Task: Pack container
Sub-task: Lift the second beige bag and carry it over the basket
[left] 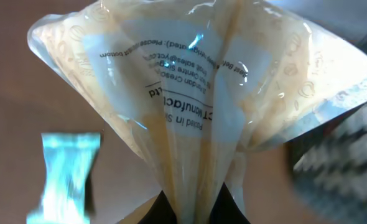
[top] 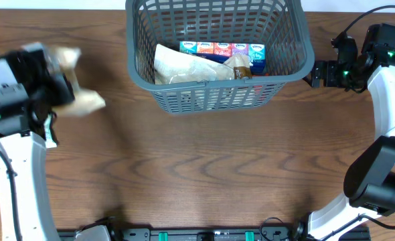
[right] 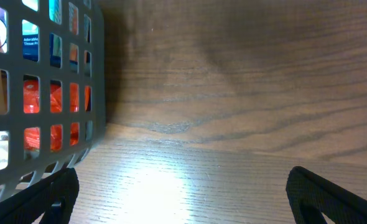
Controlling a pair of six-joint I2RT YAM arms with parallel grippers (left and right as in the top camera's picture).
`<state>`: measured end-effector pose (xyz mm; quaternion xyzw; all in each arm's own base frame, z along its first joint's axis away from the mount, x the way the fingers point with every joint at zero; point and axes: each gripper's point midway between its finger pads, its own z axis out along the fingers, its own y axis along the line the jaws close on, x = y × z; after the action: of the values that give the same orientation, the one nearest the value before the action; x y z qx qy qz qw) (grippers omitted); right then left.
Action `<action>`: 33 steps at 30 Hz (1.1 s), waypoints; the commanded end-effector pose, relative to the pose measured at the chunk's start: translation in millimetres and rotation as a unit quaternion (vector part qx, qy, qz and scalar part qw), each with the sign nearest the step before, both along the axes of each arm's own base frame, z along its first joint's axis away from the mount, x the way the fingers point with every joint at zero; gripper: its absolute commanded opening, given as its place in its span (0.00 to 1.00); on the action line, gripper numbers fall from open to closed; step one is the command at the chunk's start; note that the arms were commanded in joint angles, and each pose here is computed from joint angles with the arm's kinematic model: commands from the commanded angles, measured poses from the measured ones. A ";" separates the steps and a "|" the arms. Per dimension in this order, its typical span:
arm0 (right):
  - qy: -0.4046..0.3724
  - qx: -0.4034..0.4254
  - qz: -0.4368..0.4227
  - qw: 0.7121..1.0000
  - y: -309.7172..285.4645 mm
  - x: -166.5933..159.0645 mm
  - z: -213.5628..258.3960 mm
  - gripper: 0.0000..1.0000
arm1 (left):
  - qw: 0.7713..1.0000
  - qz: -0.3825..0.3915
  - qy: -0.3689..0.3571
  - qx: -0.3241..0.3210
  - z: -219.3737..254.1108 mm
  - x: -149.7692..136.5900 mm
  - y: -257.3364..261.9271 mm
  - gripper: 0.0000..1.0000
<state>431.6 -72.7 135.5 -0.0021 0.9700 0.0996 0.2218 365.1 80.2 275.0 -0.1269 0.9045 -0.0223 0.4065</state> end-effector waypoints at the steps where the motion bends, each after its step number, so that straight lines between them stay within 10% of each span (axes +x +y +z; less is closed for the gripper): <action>1: -0.001 -0.004 0.009 1.000 3.4 -0.3 -0.1 0.99 | 0.996 0.021 -0.081 -0.018 66.8 10.1 -7.5 0.06; 13: 0.000 -0.004 0.009 1.000 3.5 -0.5 -0.2 0.99 | 0.967 -0.184 -0.168 0.046 149.8 46.4 -131.9 0.06; 25: 0.005 -0.002 0.009 1.000 4.2 -2.9 -1.2 0.99 | 0.834 -0.455 -0.159 0.267 104.7 63.0 -252.9 0.06; 33: 0.009 -0.001 0.009 1.000 4.7 -4.6 -1.8 0.99 | 0.795 -0.496 -0.117 0.328 61.2 81.9 -268.4 0.06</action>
<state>427.6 -71.4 133.9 -0.0006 0.9717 0.1024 0.2131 436.3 -189.1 330.7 0.4550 0.7656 0.0242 0.4541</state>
